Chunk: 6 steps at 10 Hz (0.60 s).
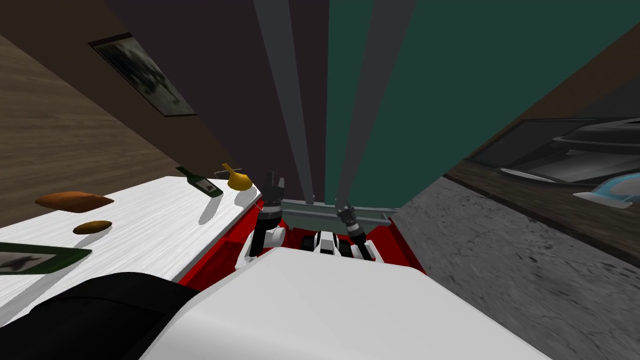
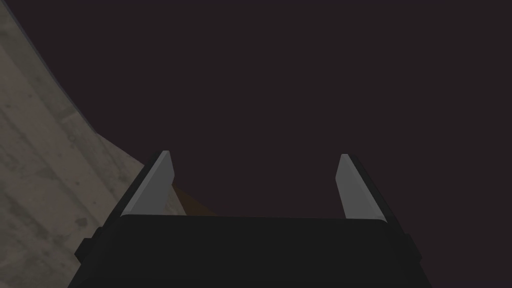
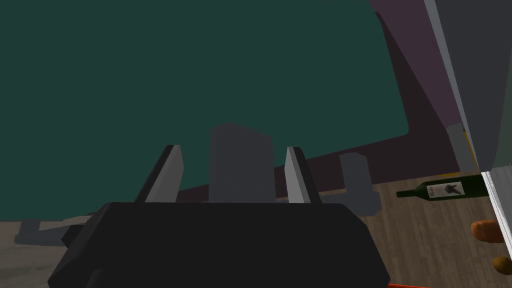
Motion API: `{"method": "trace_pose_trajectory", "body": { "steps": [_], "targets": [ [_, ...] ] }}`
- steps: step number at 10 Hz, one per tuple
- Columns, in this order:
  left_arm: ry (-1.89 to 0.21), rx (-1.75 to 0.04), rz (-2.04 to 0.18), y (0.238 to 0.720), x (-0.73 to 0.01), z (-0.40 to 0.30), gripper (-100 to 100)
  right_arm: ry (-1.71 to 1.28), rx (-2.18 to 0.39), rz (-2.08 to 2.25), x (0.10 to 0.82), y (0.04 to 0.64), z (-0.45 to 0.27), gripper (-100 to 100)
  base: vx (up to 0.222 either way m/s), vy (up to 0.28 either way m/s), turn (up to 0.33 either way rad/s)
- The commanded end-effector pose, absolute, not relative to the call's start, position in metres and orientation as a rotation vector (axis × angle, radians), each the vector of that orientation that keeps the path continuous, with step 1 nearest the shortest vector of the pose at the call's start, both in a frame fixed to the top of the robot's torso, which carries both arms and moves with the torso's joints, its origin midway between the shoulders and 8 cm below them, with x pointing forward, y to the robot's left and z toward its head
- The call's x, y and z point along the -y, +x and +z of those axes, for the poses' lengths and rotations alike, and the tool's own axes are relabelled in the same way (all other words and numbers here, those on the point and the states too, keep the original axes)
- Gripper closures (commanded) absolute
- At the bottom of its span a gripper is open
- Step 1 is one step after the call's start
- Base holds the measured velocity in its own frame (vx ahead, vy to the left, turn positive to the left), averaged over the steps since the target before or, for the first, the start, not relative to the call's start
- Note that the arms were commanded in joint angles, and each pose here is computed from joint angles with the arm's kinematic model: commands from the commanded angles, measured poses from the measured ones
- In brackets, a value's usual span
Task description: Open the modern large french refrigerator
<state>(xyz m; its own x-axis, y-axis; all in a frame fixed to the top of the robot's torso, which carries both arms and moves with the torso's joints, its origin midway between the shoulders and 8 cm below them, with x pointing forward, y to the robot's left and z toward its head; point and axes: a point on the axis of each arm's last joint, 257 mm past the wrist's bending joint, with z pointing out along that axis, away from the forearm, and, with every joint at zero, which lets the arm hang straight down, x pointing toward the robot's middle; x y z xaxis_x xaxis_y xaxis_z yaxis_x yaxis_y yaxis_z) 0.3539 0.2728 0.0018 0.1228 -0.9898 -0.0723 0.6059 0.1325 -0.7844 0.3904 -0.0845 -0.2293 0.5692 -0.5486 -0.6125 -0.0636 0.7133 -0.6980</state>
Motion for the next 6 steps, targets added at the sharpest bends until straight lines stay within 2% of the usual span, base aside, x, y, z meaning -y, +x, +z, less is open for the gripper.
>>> {"method": "trace_pose_trajectory", "body": {
  "steps": [1, 3, 6],
  "targets": [
    [-0.686, -0.703, -1.307, 0.354, -0.273, 0.002, 0, -0.767, -0.917, -0.269, 0.073, 0.388, -0.228, 100, -0.080, -0.119, 0.149],
    [-0.685, -0.703, -1.307, 0.354, -0.273, 0.002, 0, -0.791, -0.898, -0.221, 0.062, 0.386, -0.226, 100, -0.158, -0.219, 0.192],
    [-0.685, -0.703, -1.307, 0.354, -0.273, 0.002, 0, -0.829, -0.874, -0.150, 0.046, 0.382, -0.225, 100, -0.173, -0.181, 0.116]
  ]
}}
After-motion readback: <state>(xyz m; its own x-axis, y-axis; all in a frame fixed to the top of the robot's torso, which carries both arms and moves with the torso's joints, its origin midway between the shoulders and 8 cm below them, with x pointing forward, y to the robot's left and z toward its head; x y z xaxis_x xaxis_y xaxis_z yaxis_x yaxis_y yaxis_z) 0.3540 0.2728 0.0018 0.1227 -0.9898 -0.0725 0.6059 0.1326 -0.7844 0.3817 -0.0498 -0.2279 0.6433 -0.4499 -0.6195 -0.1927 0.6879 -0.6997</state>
